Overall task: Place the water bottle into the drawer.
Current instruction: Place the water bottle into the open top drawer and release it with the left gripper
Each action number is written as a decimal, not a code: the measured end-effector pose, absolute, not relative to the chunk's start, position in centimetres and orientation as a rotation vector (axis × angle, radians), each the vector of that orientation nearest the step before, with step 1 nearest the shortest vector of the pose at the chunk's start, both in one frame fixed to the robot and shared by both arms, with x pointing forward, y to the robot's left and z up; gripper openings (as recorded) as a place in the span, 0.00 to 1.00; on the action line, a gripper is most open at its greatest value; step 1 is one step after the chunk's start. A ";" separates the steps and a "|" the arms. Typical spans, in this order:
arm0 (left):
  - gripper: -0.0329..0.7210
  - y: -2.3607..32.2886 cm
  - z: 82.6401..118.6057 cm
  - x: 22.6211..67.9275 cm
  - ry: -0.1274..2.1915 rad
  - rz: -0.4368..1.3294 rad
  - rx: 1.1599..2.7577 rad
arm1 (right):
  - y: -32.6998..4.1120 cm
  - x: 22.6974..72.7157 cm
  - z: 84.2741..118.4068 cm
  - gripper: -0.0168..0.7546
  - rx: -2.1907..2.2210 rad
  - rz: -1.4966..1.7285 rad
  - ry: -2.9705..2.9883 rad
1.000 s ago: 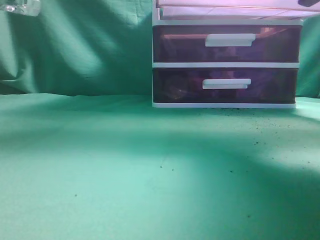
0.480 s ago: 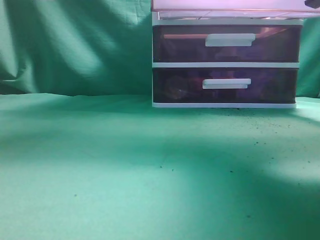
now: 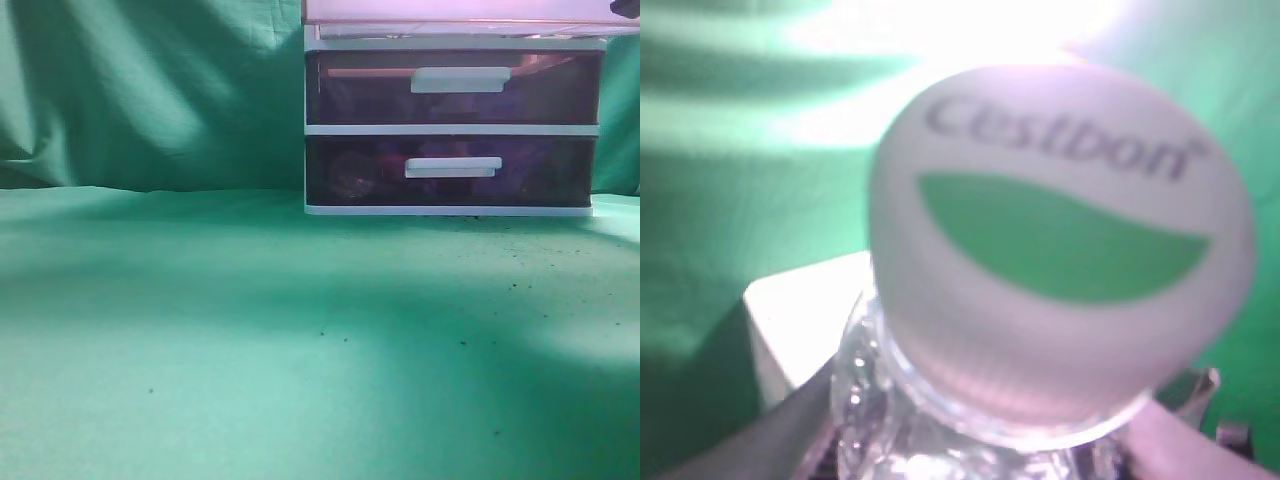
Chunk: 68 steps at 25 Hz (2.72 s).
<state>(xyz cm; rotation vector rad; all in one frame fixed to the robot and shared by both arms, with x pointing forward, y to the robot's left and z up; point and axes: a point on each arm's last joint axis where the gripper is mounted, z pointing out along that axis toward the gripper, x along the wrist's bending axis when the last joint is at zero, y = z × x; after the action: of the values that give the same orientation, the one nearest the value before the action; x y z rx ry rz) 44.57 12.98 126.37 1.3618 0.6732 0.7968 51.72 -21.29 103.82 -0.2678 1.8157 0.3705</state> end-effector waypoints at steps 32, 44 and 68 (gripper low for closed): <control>0.64 4.2 113.5 61.5 1.083 0.610 1.547 | -21.2 51.7 103.8 0.15 -0.257 0.389 1.821; 0.77 2.5 115.5 60.6 0.883 0.632 1.498 | -21.2 51.7 103.8 0.15 -0.245 0.396 1.825; 0.77 -4.5 113.5 63.5 0.323 0.412 1.129 | -21.2 51.6 103.7 0.15 -0.199 0.439 1.841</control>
<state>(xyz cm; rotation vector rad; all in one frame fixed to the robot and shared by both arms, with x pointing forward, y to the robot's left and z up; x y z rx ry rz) 63.53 -4.55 113.53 1.1292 0.3234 0.4123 51.65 -21.18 103.73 -0.1994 1.8409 0.4388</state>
